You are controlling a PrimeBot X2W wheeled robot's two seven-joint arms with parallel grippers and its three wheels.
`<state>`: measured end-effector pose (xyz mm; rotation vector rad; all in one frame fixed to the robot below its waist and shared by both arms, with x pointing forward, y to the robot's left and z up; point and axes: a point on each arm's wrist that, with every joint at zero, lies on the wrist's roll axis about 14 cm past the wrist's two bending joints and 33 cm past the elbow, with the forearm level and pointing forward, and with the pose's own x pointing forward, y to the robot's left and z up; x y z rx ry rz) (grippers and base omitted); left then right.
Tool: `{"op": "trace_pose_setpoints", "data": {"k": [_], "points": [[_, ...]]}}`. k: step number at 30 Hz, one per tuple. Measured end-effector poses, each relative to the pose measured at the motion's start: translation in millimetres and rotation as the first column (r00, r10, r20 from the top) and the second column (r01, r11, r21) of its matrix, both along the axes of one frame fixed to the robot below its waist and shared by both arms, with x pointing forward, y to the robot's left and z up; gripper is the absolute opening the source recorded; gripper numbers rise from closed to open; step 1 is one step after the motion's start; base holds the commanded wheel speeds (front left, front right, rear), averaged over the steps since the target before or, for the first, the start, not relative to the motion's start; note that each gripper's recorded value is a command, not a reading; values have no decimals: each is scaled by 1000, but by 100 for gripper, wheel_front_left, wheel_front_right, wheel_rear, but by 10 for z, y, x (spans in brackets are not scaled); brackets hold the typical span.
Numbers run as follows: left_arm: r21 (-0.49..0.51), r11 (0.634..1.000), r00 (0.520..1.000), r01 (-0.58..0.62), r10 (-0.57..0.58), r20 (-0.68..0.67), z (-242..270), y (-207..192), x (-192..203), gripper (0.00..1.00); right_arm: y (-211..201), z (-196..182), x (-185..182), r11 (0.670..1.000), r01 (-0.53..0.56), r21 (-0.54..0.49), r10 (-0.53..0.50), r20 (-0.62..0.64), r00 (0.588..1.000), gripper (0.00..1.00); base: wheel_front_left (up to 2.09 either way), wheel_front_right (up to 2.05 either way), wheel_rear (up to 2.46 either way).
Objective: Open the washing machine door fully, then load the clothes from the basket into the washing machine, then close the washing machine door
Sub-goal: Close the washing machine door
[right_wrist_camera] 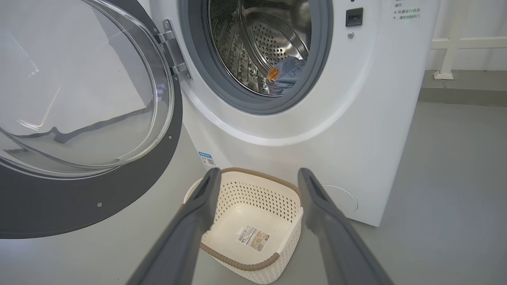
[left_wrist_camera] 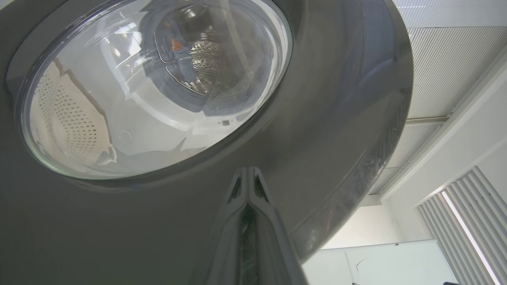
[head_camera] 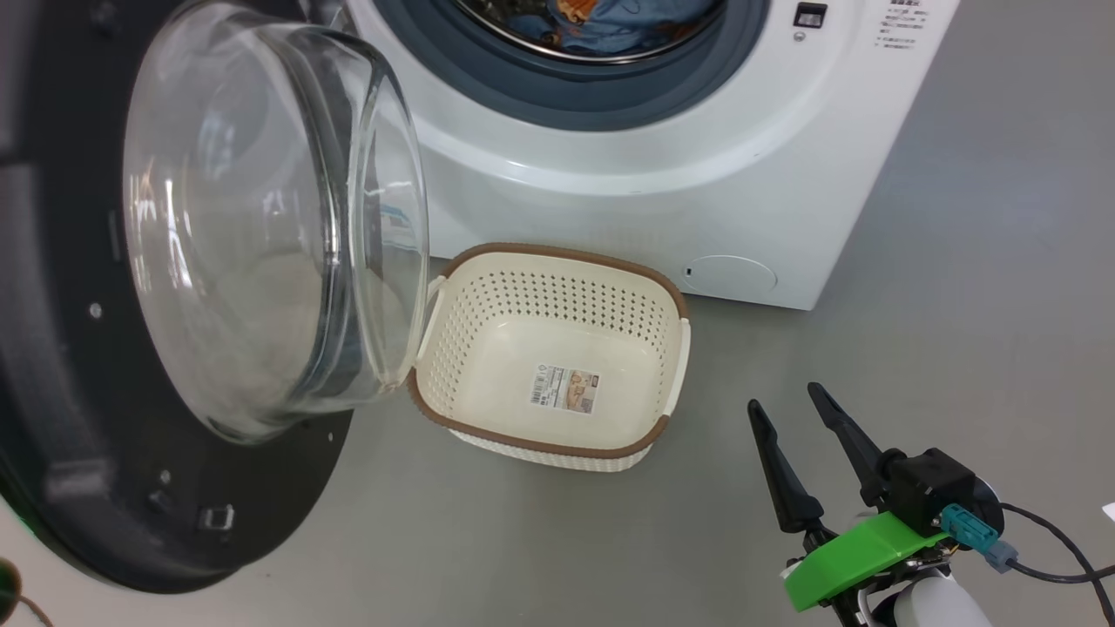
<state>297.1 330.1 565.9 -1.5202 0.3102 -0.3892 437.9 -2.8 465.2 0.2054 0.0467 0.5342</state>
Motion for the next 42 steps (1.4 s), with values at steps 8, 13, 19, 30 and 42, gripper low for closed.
{"op": "trace_pose_setpoints", "data": {"k": [8,13,19,30,42], "points": [[-3,995,994,97,-97,50,63,-331,128,0,-179,0,7,999,49,7,-49,-6,999,100,0,0,0],[-20,987,983,158,-156,94,107,-554,272,0,-324,-11,9,996,88,3,-88,-9,996,100,0,0,0],[-41,975,968,217,-210,140,148,-836,430,0,-509,13,-6,991,137,3,-137,-5,991,100,0,0,0],[-86,961,951,263,-244,188,156,-1209,670,0,-811,51,-77,977,215,-8,-215,4,977,100,0,0,0],[-128,939,929,318,-282,240,213,-1566,978,0,-1058,4,-148,959,283,2,-283,-22,959,100,0,0,0]]}}
